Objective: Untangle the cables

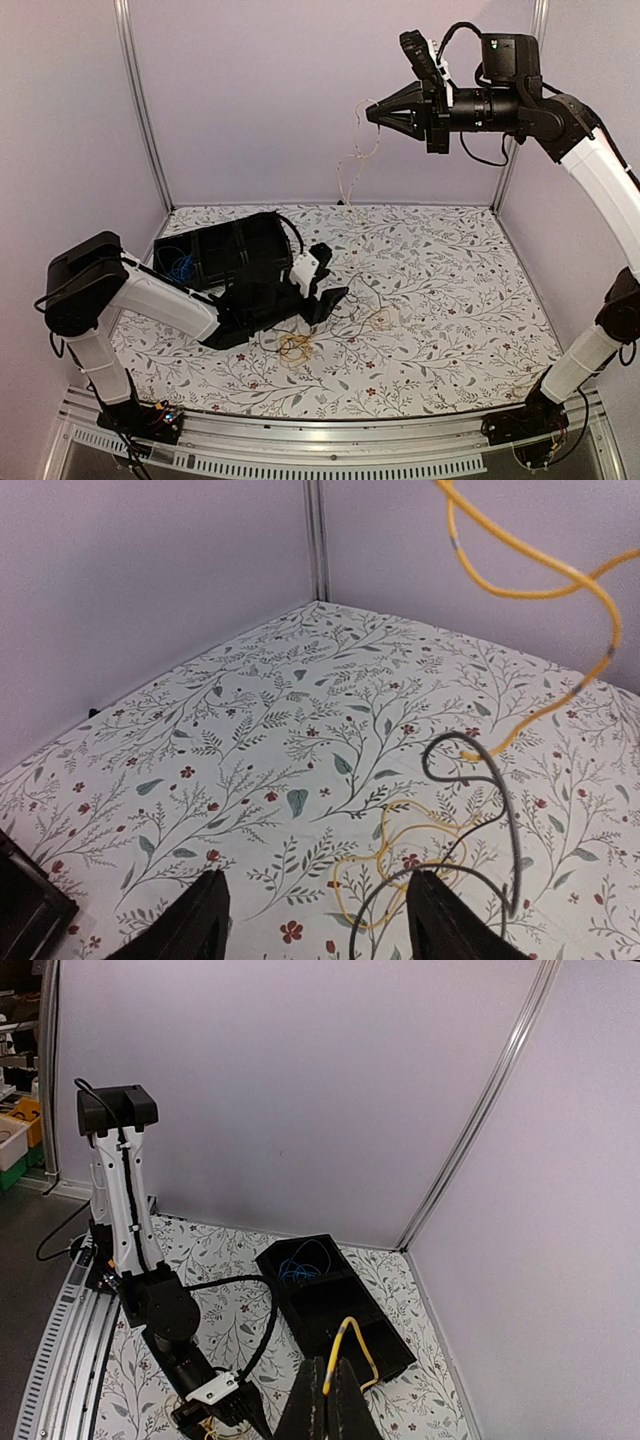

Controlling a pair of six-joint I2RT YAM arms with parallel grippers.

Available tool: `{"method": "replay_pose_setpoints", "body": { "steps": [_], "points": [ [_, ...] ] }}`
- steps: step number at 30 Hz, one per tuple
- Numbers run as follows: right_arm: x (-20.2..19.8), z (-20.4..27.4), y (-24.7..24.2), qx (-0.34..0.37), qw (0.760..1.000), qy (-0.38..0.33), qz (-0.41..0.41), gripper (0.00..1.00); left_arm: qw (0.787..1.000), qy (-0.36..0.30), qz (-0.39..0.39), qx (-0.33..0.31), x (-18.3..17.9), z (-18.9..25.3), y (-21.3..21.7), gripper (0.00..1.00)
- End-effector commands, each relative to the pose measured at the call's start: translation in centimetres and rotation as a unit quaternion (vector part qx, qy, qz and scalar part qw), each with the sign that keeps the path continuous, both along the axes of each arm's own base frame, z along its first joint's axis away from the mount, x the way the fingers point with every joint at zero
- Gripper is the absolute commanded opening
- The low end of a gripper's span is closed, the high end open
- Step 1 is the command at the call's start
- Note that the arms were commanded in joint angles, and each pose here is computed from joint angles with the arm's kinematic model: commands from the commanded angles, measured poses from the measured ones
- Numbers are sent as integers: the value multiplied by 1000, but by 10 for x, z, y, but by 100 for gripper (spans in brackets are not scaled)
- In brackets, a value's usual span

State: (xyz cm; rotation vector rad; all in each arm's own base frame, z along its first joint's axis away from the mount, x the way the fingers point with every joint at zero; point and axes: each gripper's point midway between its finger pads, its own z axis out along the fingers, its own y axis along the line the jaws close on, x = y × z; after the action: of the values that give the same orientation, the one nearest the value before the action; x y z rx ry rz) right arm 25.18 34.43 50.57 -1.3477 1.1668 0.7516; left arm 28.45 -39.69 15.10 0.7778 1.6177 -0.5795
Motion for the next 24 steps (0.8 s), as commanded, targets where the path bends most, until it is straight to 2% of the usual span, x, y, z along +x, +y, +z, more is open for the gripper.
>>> {"method": "replay_pose_setpoints", "body": {
  "steps": [1,6,16,24],
  "points": [
    [4,-7,6,2,1000,16,10,0,997,-6,-74,-20,-8,4,-30,54],
    [5,-12,7,-2,1000,21,10,0,992,-1,-121,-46,-17,6,-47,42],
    [6,-16,8,-5,1000,23,11,0,989,29,-141,-46,-19,-10,-55,15],
    [4,-16,9,-4,1000,26,16,0,990,25,-127,-52,-10,-9,-51,7]
  ]
}}
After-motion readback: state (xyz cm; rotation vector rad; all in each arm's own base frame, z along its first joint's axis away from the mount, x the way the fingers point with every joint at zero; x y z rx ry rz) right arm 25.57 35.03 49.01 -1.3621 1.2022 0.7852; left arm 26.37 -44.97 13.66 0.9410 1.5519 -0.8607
